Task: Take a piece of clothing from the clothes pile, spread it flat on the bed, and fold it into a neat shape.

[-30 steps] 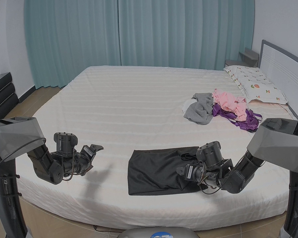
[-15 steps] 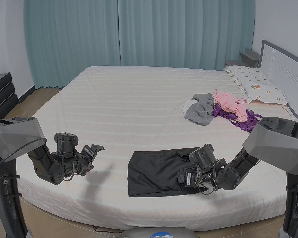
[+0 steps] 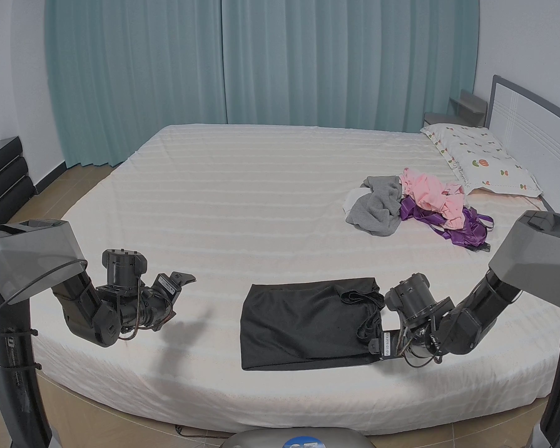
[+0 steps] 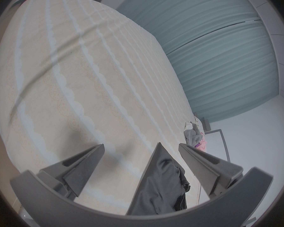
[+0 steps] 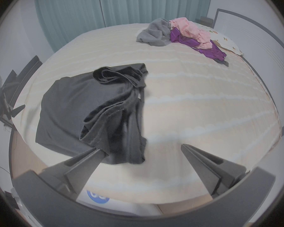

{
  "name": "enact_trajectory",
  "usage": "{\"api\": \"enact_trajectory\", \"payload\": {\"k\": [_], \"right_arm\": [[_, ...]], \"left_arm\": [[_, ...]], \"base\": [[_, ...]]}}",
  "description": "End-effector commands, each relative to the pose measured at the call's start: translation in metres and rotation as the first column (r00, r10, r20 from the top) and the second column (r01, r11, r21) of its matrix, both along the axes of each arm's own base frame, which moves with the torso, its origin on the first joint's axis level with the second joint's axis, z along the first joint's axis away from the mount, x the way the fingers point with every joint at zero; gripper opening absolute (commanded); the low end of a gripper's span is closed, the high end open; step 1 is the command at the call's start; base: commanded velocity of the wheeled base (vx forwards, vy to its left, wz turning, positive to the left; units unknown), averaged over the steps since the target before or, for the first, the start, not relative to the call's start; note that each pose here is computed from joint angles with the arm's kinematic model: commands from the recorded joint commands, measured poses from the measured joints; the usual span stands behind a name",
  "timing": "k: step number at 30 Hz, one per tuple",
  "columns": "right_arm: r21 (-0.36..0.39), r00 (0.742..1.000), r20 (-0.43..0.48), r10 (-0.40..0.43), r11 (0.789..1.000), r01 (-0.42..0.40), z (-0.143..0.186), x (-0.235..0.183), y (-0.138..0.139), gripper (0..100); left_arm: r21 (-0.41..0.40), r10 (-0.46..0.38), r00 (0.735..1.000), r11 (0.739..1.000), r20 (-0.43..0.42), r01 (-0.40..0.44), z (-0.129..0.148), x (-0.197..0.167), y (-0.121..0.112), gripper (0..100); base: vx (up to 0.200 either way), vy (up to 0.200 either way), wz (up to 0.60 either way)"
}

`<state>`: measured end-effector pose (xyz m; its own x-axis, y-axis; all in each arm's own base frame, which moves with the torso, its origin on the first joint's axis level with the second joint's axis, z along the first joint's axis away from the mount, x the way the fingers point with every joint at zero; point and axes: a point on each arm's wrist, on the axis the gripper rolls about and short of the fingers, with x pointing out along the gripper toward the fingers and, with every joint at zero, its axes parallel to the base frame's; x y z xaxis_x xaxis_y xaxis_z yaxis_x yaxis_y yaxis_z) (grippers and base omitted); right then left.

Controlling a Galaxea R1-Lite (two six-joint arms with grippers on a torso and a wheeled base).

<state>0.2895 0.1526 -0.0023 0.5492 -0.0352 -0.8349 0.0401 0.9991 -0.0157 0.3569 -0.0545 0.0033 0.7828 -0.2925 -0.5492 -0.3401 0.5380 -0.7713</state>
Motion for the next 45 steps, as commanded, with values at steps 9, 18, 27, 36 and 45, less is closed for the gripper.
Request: {"api": "enact_trajectory", "payload": {"k": [9,18,27,36,45], "right_arm": [[0.147,0.998,0.048,-0.03,0.989,0.023,0.035,-0.027,-0.025,100],[0.269,0.998,0.05,-0.049,0.963,0.033,0.001,0.002,-0.009,100],[0.318,0.999,0.024,-0.045,0.947,0.035,-0.007,0.014,-0.005,0],[0.306,0.998,0.004,-0.069,0.95,0.064,-0.001,0.001,-0.021,0],[0.301,0.998,-0.004,-0.068,0.951,0.067,-0.002,-0.002,-0.022,0]], "left_arm": [[0.0,0.001,1.0,1.0,-0.001,-0.001,-0.001,0.0,0.0,100],[0.0,-0.001,1.0,1.0,0.0,0.001,0.0,0.0,0.0,100],[0.0,0.001,1.0,1.0,0.0,-0.001,0.0,0.001,0.0,100],[0.0,-0.001,1.0,1.0,-0.001,0.001,-0.001,0.0,0.0,100],[0.0,0.001,1.0,1.0,-0.001,-0.001,-0.001,0.001,0.0,100]], "base": [[0.0,0.0,0.0],[0.0,0.0,0.0],[0.0,0.0,0.0],[0.0,0.0,0.0],[0.0,0.0,0.0]]}}
